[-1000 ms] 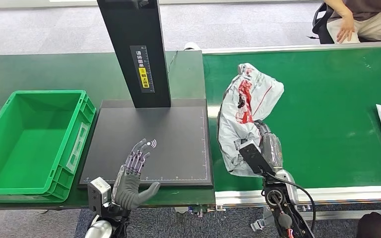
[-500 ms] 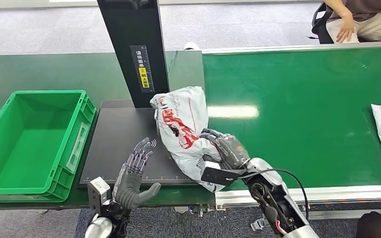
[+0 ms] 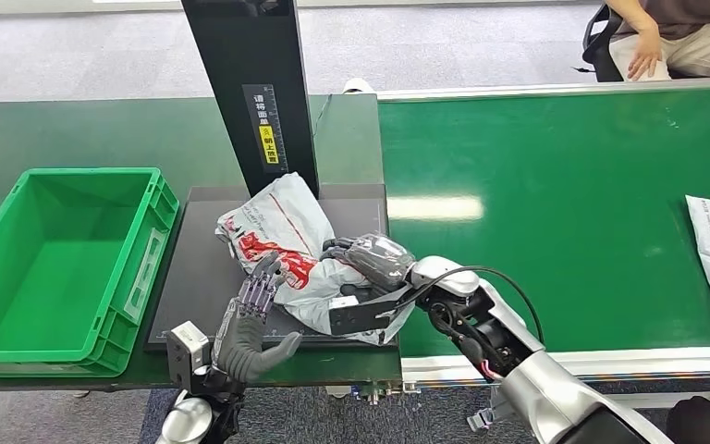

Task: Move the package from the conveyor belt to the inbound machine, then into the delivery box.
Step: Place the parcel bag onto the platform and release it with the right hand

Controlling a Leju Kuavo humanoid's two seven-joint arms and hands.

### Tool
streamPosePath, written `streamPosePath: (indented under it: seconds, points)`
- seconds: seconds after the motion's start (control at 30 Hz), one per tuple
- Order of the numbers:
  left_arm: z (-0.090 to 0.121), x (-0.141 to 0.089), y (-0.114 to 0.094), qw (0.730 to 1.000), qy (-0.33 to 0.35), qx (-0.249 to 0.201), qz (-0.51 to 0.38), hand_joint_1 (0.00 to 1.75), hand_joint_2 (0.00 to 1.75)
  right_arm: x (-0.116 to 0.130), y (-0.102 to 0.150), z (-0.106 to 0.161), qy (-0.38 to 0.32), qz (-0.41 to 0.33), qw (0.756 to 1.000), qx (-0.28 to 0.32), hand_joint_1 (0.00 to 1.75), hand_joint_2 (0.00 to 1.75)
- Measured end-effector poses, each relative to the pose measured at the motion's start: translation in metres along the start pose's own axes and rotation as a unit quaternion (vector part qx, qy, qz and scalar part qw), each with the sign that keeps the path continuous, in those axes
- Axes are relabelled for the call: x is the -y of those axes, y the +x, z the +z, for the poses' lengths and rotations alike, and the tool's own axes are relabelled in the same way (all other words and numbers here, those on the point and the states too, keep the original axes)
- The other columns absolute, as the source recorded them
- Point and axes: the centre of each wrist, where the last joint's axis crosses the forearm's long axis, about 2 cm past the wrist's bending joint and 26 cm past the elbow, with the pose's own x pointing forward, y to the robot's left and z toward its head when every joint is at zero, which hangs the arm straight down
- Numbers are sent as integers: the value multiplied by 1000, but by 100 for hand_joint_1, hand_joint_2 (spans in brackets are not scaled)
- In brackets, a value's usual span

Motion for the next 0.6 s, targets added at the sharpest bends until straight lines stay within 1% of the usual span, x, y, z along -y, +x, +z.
streamPosePath:
  seconds: [0.07,0.13,0.3,0.37,0.4,0.43,0.47,0.53,0.57,0.6]
  points:
    - [0,1,0,1000,2,-1,0,0,175,-2,5,-8,-13,36,999,-3,175,175]
    - [0,2,0,1000,2,-3,0,0,175,-5,11,-15,-22,54,998,6,175,175]
    - [-2,4,0,1000,-1,-7,-2,0,175,-23,21,-26,7,47,999,13,175,175]
    - [-2,5,0,1000,-3,-7,-2,0,175,-30,25,-30,15,47,999,7,143,175]
    - [-2,5,0,1000,-3,-8,-1,0,175,-33,27,-31,15,47,999,4,123,175]
    - [-2,5,0,1000,-3,-8,-1,0,175,-36,29,-32,13,49,999,-1,96,175]
    - [-2,6,0,1000,-3,-9,-1,0,175,-38,30,-33,7,50,999,-5,75,175]
    - [-1,6,0,1000,-3,-10,-1,0,175,-39,30,-33,-5,53,998,-13,40,175]
    - [-1,7,-1,1000,-3,-10,-2,0,175,-40,30,-33,-10,54,998,-14,28,175]
    - [0,7,0,1000,-4,-10,-2,0,175,-40,29,-33,-15,54,998,-15,24,175]
